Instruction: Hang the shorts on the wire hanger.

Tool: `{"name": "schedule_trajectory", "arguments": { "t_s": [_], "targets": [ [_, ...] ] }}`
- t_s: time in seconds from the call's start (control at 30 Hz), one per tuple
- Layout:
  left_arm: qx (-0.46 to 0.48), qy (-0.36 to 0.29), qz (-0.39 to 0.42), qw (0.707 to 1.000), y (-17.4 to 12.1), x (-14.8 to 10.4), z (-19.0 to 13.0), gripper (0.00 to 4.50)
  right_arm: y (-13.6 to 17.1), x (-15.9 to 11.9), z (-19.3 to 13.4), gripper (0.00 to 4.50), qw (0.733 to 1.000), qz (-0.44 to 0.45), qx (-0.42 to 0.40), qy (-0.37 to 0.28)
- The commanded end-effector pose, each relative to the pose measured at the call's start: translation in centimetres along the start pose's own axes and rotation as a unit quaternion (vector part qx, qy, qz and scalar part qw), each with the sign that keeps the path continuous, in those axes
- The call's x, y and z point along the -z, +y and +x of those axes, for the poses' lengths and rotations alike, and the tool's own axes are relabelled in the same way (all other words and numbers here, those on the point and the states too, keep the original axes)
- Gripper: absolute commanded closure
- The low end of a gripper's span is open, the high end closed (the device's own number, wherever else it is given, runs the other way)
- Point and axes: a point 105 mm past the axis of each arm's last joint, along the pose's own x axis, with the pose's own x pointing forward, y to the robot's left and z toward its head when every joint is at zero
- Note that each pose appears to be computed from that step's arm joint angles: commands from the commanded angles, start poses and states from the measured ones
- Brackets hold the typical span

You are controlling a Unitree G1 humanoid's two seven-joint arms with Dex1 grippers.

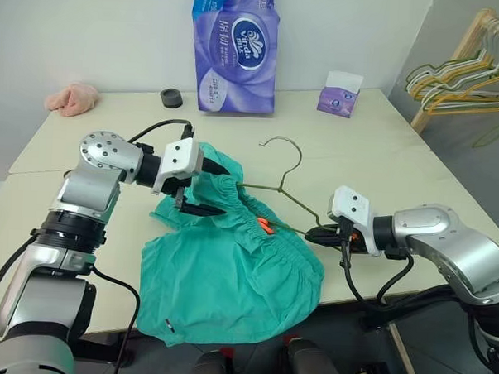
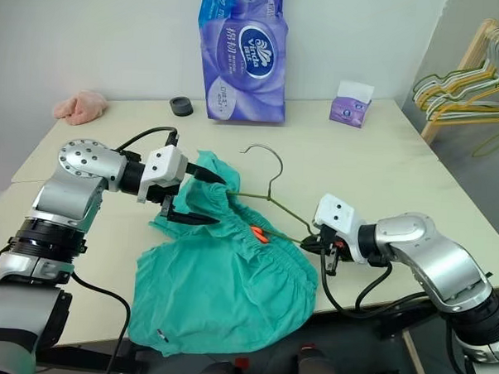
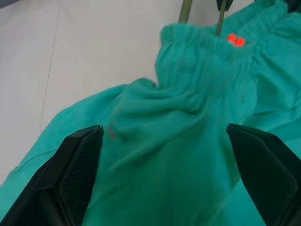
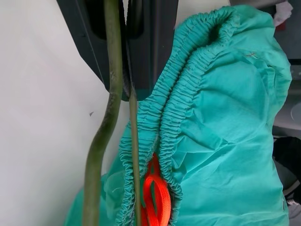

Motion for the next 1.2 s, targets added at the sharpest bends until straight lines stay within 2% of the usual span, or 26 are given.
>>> {"name": "schedule_trajectory", "arguments": {
  "t_s": [0.03,0.1,0.13,0.23,0.4,0.57,0.63,0.73,0.83,1.0,1.07,1.13,1.2],
  "targets": [
    [0.008,0.004,0.023,1.000,0.4,-0.5,0.3,0.06,0.3,-1.9,-0.6,4.50,0.999,-0.048,-0.001,-0.024],
    [0.008,-0.001,0.018,1.000,0.5,-0.5,0.5,0.06,0.4,-2.0,-0.7,4.50,0.998,-0.051,-0.005,-0.027],
    [0.008,-0.008,0.012,1.000,0.5,-0.6,0.7,0.44,0.5,-2.1,-0.7,4.50,0.998,-0.053,-0.007,-0.027],
    [0.012,-0.024,0.004,1.000,0.5,-1.0,1.2,1.16,0.8,-2.3,-0.6,4.50,0.998,-0.056,-0.013,-0.029],
    [0.023,-0.030,-0.006,0.999,0.1,-1.2,1.5,2.84,0.8,-2.5,-0.5,4.50,0.997,-0.070,-0.010,-0.033],
    [0.036,-0.021,-0.014,0.999,-0.6,-0.8,1.5,4.21,0.9,-2.7,-0.3,4.50,0.994,-0.098,-0.018,-0.037],
    [0.045,-0.018,-0.018,0.999,-1.0,-0.6,1.5,4.48,1.0,-2.5,-0.4,4.50,0.992,-0.118,-0.029,-0.031],
    [0.057,-0.012,-0.025,0.998,-1.5,-0.4,1.4,4.48,0.9,-1.7,-0.8,4.50,0.987,-0.154,-0.039,-0.011],
    [0.066,-0.004,-0.031,0.997,-1.8,-0.1,1.3,4.50,-0.7,-0.3,-2.4,3.80,0.983,-0.180,-0.028,0.029],
    [0.067,-0.003,-0.041,0.997,-2.0,0.0,1.1,4.50,-5.9,2.4,-7.1,2.05,0.978,-0.168,0.077,0.095],
    [0.068,-0.002,-0.043,0.997,-2.2,0.1,1.0,4.50,-7.0,4.3,-9.3,1.43,0.978,-0.137,0.108,0.118],
    [0.067,-0.003,-0.047,0.997,-2.3,0.2,1.1,4.50,-7.3,5.4,-10.5,0.71,0.980,-0.103,0.130,0.111],
    [0.062,-0.005,-0.051,0.997,-2.2,0.2,1.1,4.50,-6.1,6.1,-10.7,0.05,0.989,-0.036,0.125,0.076]
  ]
}}
